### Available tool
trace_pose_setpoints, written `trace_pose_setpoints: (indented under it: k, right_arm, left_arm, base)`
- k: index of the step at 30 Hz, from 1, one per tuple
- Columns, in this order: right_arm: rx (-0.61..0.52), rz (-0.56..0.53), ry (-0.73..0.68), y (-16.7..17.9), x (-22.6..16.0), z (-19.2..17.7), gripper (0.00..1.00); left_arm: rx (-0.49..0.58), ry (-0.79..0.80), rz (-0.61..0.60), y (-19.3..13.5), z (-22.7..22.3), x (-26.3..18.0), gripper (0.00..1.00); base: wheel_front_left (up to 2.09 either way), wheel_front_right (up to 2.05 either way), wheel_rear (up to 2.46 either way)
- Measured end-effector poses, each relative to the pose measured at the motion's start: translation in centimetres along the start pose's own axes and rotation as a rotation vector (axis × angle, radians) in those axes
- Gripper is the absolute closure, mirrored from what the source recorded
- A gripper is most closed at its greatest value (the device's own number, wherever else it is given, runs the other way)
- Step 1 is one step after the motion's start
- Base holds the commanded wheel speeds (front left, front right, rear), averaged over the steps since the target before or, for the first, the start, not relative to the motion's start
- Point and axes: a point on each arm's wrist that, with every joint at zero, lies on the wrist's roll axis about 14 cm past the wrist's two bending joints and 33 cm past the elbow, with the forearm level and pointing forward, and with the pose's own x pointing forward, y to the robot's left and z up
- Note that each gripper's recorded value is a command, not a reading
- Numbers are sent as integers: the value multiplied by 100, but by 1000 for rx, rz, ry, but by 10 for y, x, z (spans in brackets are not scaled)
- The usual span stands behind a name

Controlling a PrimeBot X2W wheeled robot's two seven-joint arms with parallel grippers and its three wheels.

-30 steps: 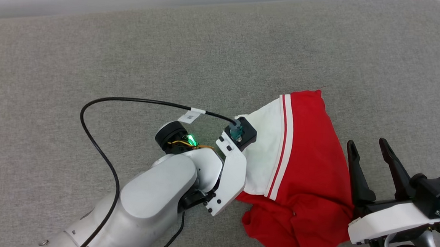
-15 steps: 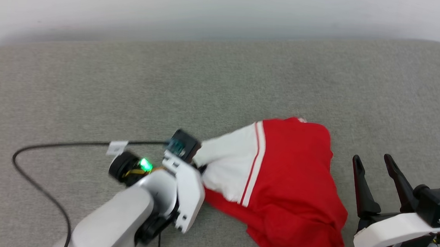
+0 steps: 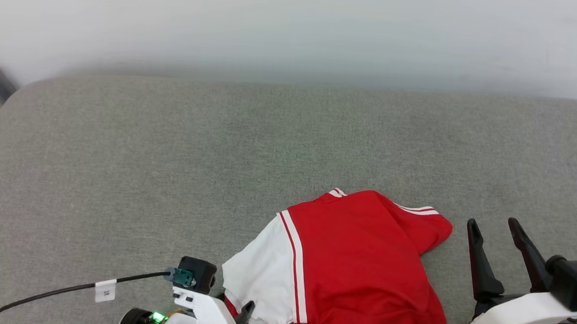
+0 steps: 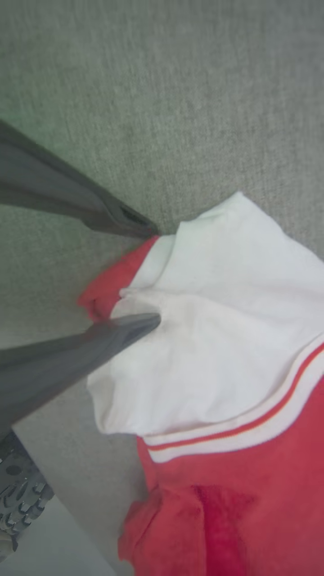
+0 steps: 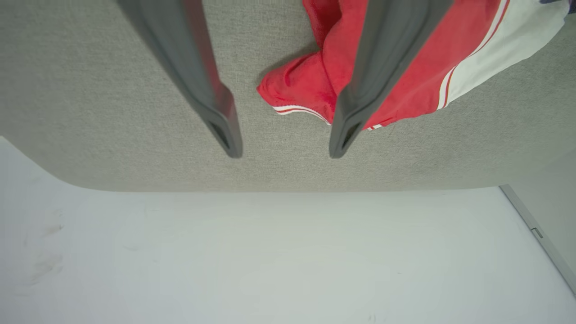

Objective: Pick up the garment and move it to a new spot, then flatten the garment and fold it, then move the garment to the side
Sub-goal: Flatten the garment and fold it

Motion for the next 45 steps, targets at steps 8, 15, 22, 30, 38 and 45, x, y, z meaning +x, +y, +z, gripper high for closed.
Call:
trace_pose_setpoints:
  k: [8,15,22,30,38,45]
  right_arm:
    - [-4,12,-18,5,-8,9,0]
    - [3,-2,8,0,-5,1,0]
    - [16,-41,39,-14,0,-12,0]
    - [30,-73,61,-25,5,-24,0]
    - [39,-81,76,-27,4,-30,0]
    - [42,-60,62,-21,5,-25,0]
  left_arm:
    - [36,-200,42,14,48,-17,0]
    - [148,-77,28,27,65,-7,0]
    - [249,162,-22,31,46,13,0]
    - [290,370,-74,28,22,29,45]
    - [324,328,-99,17,28,34,100]
    - [295,79,22,37,79,19,100]
  base:
    - [0,0,0]
    - [0,0,0]
    - [0,0,0]
    - [0,0,0]
    - [0,0,0]
    - [0,0,0]
